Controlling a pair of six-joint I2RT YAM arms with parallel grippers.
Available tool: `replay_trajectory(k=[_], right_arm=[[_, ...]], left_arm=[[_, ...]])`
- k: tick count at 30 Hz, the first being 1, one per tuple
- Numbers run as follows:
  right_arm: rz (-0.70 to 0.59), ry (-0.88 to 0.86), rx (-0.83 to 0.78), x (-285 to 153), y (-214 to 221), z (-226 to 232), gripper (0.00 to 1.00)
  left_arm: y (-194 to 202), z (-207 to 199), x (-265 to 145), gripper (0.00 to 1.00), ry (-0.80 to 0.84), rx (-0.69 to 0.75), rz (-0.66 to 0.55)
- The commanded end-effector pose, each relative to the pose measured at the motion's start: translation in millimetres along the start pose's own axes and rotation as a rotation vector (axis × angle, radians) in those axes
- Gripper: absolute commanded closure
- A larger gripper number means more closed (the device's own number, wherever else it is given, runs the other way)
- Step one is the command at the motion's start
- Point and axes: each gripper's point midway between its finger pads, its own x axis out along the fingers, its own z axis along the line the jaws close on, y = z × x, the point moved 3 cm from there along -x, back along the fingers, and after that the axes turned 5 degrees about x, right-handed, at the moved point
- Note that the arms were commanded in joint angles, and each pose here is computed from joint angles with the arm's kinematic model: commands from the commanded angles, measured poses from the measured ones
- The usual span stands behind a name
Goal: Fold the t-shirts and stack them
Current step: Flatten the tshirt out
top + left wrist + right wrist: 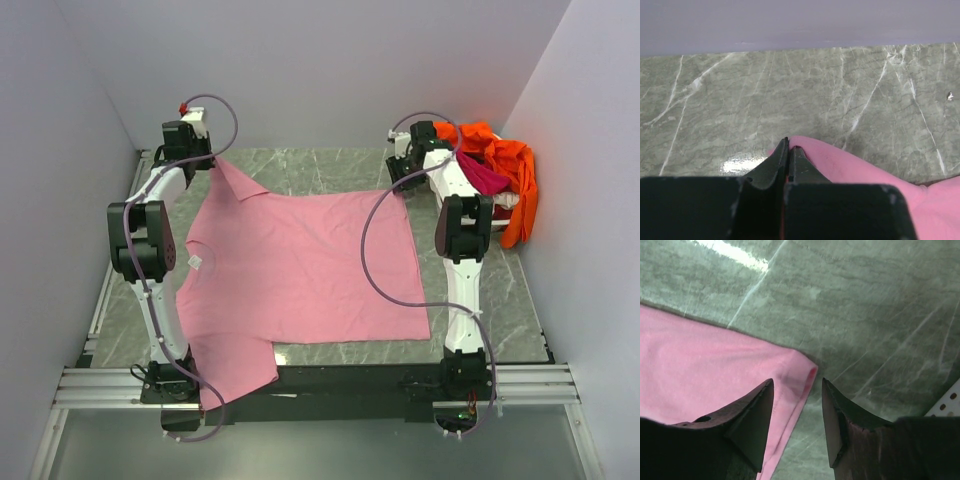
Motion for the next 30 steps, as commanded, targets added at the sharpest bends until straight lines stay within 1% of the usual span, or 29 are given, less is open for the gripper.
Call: replay_trajectory(k=[1, 9, 10, 13, 14, 15, 16, 17, 18, 19, 20, 21, 22, 23, 24, 25, 27, 28, 30], right_arm=[[-0.031, 0.013, 0.016, -6, -13, -4, 0.5], [-0.04, 0.026, 0.035, -4, -18, -7, 0.52], [-0.041, 0.027, 0.036, -3, -18, -7, 0.53], [-0.032, 0.014, 0.036, -1, -14, -4, 0.53], [-0.034, 0.013, 0.031, -2, -13, -3, 0.53], [-0.076, 0.019, 0.006, -12, -22, -2, 0.53], [-0.052, 0.011, 0.004, -8, -10, 1, 0.53], [-0.091, 0.016, -0.007, -24, -18, 2, 0.53], [-0.111, 0.012, -0.018, -26, -21, 4, 0.53], [-0.102, 0.001, -0.017, -27, -15, 6, 0.53], [-0.112, -0.023, -0.021, -30, -16, 11, 0.53], [-0.132, -0.028, -0.024, -39, -20, 14, 0.53], [-0.127, -0.042, -0.024, -40, -18, 18, 0.53], [-0.135, -0.055, -0.028, -45, -20, 21, 0.53], [-0.134, -0.061, -0.029, -47, -19, 23, 0.53], [-0.123, -0.07, -0.03, -46, -16, 27, 0.53], [-0.128, -0.086, -0.041, -52, -16, 32, 0.53], [-0.112, -0.094, -0.043, -51, -9, 35, 0.53], [-0.136, -0.102, -0.064, -62, -11, 41, 0.53]], left_arm=[[-26, -1, 3, 1.0, 0.033, 0.003, -0.081], [-26, -12, 11, 1.0, 0.114, -0.029, -0.077], [-21, -16, 10, 1.0, 0.136, -0.041, -0.052], [-19, -22, 17, 1.0, 0.189, -0.085, -0.033], [-25, -30, 17, 1.0, 0.24, -0.112, -0.029], [-18, -33, 23, 1.0, 0.262, -0.134, -0.009], [-18, -34, 26, 1.0, 0.279, -0.156, -0.002], [-30, -42, 25, 1.0, 0.335, -0.193, -0.016], [-21, -38, 34, 1.0, 0.341, -0.24, 0.004], [-22, -36, 38, 1.0, 0.344, -0.286, 0.005], [-40, -34, 40, 1.0, 0.356, -0.362, -0.032], [-30, -29, 50, 0.98, 0.371, -0.421, -0.022], [-30, -25, 55, 0.92, 0.367, -0.473, -0.031], [-34, -24, 59, 0.68, 0.369, -0.561, -0.039], [-30, -18, 69, 0.54, 0.35, -0.597, -0.06], [-31, -16, 72, 0.46, 0.345, -0.631, -0.066], [-37, -11, 76, 0.43, 0.324, -0.68, -0.085], [-42, -8, 75, 0.41, 0.304, -0.678, -0.096], [-52, -4, 65, 0.41, 0.266, -0.627, -0.109]])
